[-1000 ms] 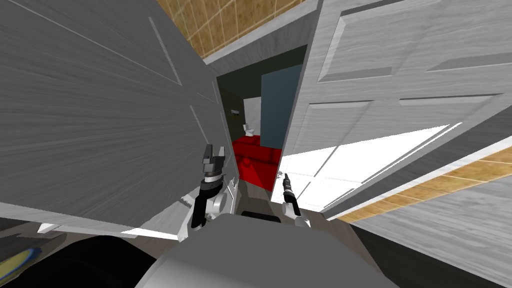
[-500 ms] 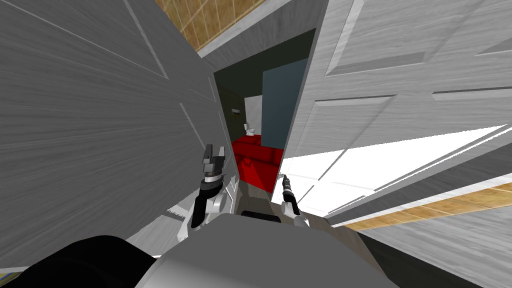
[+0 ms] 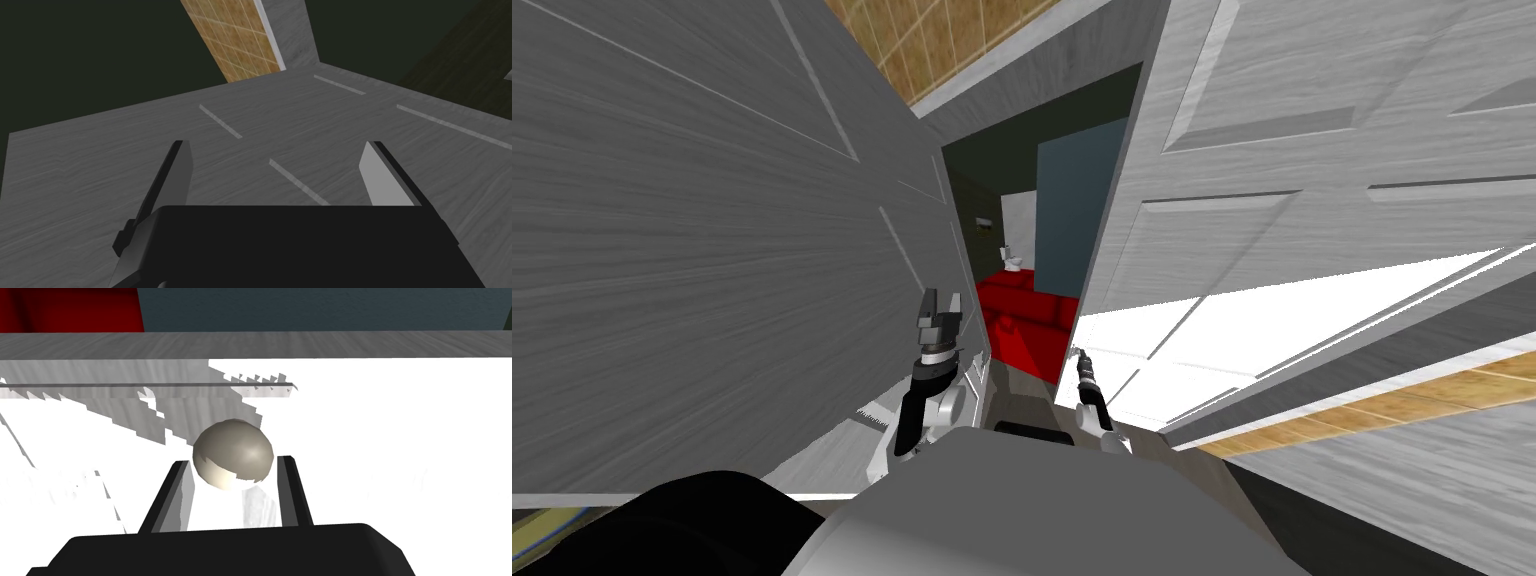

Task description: Pull the door open

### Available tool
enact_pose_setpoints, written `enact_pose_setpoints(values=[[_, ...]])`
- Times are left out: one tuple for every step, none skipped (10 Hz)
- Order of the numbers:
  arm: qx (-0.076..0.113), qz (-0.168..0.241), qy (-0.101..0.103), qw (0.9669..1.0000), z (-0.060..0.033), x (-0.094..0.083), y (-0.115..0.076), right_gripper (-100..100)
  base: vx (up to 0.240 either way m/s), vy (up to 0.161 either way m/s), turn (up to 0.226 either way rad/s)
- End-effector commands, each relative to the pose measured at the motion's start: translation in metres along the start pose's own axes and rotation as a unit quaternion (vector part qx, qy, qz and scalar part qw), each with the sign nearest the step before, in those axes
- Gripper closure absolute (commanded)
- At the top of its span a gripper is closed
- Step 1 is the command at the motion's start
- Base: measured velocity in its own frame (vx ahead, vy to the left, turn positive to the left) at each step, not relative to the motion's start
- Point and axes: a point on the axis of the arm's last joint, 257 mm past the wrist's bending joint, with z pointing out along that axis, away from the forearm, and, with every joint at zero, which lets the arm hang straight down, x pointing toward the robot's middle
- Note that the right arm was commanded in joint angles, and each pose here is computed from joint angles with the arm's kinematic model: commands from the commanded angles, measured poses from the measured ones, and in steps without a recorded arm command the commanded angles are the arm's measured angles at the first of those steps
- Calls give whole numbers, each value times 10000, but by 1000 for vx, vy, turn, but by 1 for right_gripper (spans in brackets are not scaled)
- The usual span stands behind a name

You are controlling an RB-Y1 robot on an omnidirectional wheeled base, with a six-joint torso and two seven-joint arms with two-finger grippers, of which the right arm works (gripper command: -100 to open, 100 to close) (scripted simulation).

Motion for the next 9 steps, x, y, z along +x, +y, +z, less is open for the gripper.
enact_pose_setpoints(values=[[20,4,-2,10000,-33,-87,-35,100,-208,-6,-4],[5,8,17,10000,-38,-138,-36,100,-181,-24,5],[-10,13,41,10000,-45,-195,-38,100,-184,-12,29],[-18,16,55,10000,-48,-226,-39,100,-192,11,31],[-33,25,85,10000,-57,-289,-40,100,-171,12,73],[-40,30,102,9999,-62,-322,-41,100,-144,-19,64],[-46,35,119,9999,-67,-356,-41,100,-103,-23,70],[-53,41,138,9999,-73,-390,-42,100,-76,-6,82],[-58,47,156,9998,-79,-424,-43,100,-71,-11,77]])
